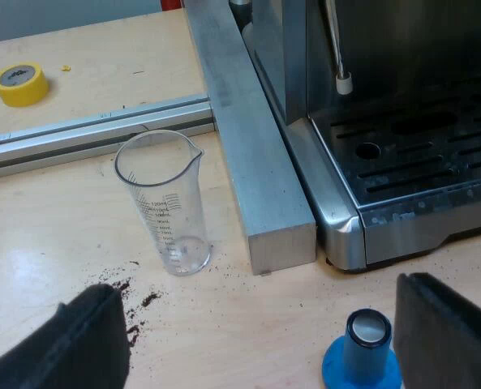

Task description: Grind coffee beans and then tamp

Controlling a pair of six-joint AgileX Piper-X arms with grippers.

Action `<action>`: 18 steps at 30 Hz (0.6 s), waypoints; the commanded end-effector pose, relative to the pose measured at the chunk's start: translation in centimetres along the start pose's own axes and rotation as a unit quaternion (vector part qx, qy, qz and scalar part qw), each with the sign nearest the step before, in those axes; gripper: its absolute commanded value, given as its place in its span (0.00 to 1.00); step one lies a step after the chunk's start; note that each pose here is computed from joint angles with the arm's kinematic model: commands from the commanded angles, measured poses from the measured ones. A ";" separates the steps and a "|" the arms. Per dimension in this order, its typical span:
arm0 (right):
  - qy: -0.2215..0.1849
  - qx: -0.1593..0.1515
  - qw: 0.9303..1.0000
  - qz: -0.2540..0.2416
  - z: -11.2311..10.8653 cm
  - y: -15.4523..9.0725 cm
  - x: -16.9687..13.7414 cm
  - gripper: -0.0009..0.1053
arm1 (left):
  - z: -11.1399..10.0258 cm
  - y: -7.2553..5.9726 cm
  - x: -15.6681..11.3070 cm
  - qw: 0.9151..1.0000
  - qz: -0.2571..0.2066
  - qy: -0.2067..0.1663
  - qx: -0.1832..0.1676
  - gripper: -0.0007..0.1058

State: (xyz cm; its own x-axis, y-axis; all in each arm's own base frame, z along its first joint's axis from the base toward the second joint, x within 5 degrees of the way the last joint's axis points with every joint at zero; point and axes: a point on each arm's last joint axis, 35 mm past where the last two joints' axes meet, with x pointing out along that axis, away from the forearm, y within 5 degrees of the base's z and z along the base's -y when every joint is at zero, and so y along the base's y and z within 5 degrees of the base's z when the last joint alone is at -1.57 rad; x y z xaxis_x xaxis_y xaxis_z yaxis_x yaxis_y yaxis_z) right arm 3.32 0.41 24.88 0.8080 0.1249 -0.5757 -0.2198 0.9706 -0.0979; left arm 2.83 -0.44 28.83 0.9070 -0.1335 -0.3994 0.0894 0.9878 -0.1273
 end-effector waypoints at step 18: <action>-0.021 0.000 1.000 -0.017 1.0 -0.1 -1.1 0.66 | 0.3 -0.5 -0.1 0.998 -0.060 0.007 -0.010 0.66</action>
State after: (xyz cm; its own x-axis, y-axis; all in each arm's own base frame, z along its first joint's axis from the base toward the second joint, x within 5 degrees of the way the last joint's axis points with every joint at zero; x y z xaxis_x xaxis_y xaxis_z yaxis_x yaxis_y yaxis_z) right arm 3.25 0.35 25.63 0.8292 0.1044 -0.5491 -0.1967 0.9741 -0.1118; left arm 2.72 -0.68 28.94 0.8953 -0.2044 -0.3958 0.1527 0.9755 -0.1585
